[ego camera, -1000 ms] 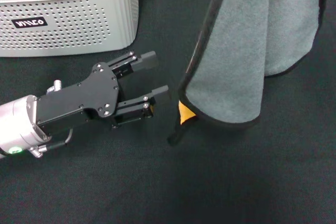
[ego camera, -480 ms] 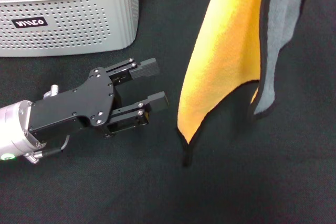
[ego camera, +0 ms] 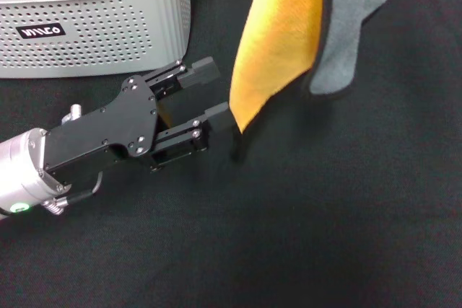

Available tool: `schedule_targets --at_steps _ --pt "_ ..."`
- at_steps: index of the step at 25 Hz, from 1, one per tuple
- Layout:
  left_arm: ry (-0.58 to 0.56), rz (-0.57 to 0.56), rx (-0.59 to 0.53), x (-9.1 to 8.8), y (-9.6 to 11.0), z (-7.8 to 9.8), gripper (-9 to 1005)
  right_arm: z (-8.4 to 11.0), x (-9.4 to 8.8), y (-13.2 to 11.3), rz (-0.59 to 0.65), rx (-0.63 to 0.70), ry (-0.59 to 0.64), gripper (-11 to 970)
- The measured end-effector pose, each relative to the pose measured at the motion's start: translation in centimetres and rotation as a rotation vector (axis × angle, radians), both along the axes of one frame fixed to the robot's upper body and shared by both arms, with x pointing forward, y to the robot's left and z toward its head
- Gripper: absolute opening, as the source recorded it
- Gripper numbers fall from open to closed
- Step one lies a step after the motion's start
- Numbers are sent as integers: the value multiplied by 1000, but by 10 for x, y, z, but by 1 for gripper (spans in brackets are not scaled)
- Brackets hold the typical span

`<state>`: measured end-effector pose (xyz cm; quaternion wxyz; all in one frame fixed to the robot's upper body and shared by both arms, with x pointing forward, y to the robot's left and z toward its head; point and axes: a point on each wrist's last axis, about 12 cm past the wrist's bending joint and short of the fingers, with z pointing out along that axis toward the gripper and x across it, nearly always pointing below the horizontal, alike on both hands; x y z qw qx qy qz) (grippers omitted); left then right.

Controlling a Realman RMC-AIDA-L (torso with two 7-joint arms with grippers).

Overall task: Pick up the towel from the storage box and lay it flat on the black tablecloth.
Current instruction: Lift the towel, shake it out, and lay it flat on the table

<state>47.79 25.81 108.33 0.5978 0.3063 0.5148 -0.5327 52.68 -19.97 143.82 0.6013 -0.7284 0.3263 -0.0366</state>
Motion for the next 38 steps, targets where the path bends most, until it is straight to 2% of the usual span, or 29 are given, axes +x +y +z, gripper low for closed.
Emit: schedule_targets --at_steps 7,19,30,38 --pt "-76 52 -36 2 -14 0 707 -4 11 7 -29 59 2 1" --pt "-61 72 -25 11 -34 -6 705 -6 20 26 -17 79 -13 2" --pt "-50 163 -68 14 -35 -9 704 -6 20 41 10 96 -30 2" --pt "-36 186 -66 11 -34 -13 704 -2 21 45 5 103 -52 2"
